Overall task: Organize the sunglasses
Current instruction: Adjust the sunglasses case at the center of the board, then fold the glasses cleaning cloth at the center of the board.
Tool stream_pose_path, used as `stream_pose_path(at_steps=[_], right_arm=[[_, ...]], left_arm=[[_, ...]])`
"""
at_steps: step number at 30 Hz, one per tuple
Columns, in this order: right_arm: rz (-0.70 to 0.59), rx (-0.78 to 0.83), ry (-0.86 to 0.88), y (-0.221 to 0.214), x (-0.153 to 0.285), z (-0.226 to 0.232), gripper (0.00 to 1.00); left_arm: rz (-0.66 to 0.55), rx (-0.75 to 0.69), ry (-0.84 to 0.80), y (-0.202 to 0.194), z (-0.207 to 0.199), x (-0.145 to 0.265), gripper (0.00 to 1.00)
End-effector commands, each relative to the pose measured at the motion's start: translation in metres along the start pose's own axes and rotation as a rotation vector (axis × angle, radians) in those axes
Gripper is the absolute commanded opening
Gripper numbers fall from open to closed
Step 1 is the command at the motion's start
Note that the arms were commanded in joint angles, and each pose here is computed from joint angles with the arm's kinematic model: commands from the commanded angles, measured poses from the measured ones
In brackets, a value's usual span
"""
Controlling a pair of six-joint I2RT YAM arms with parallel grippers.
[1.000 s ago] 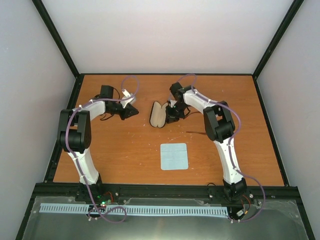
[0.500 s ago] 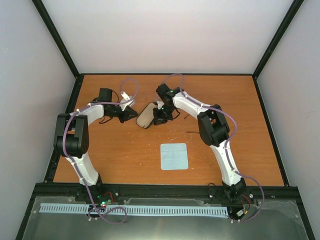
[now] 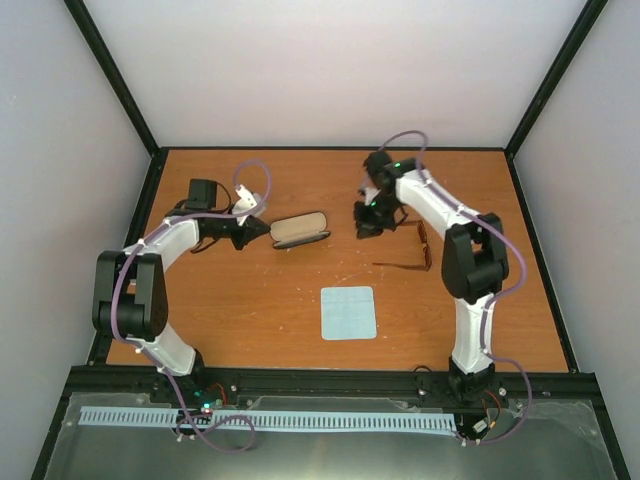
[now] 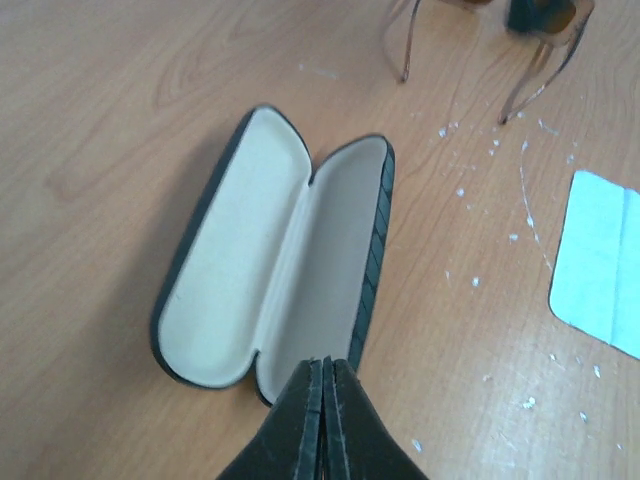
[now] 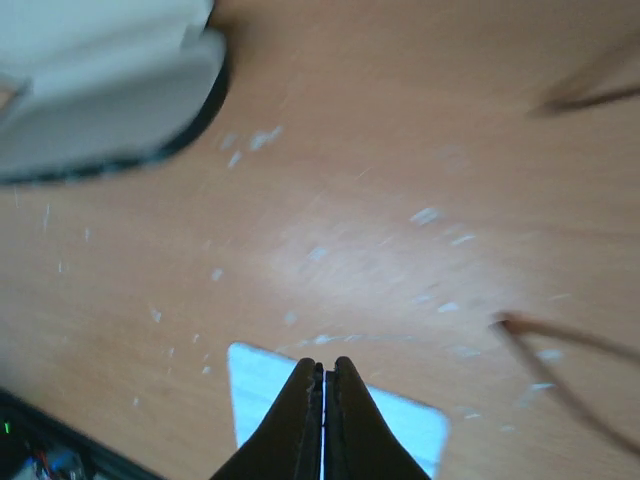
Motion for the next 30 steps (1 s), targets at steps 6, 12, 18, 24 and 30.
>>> stream_pose_path(at_steps=[6,12,18,24,30], right_arm=[[-0.093,-0.072,0.066,0.094,-0.012,-0.040,0.03],[-0.077,-0.062,0.078,0.100,-0.026,-0.032,0.03],[-0.175,0.001,-0.020,0.069,0.018,-0.041,0.03],[-0.181,0.009,-0.045,-0.018,0.047,-0.038,0.21],[-0.135,-0.023,-0.032,-0.087,0.028,-0.047,0.16]], left_arm=[[0.133,0.077,-0.003,-0.043,0.001,-0.009,0.03],[0.099,0.078,0.004,-0.019,0.008,-0.006,0.05],[0.055,-0.083,-0.050,0.020,-0.034,0.005,0.10],[0.131,-0.232,-0.174,0.022,-0.097,-0.025,0.07],[0.251,-0.247,-0.268,-0.008,-0.141,-0.071,0.01]])
Point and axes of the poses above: each gripper's point midway between its finger pads, its own x axis back along the fingers, its own z axis along the line the jaws close on, y = z × x, the point moved 1 cm from there along x, back along the fingers, and after that the axes turned 11 degrees about x, right-handed, at the moved point
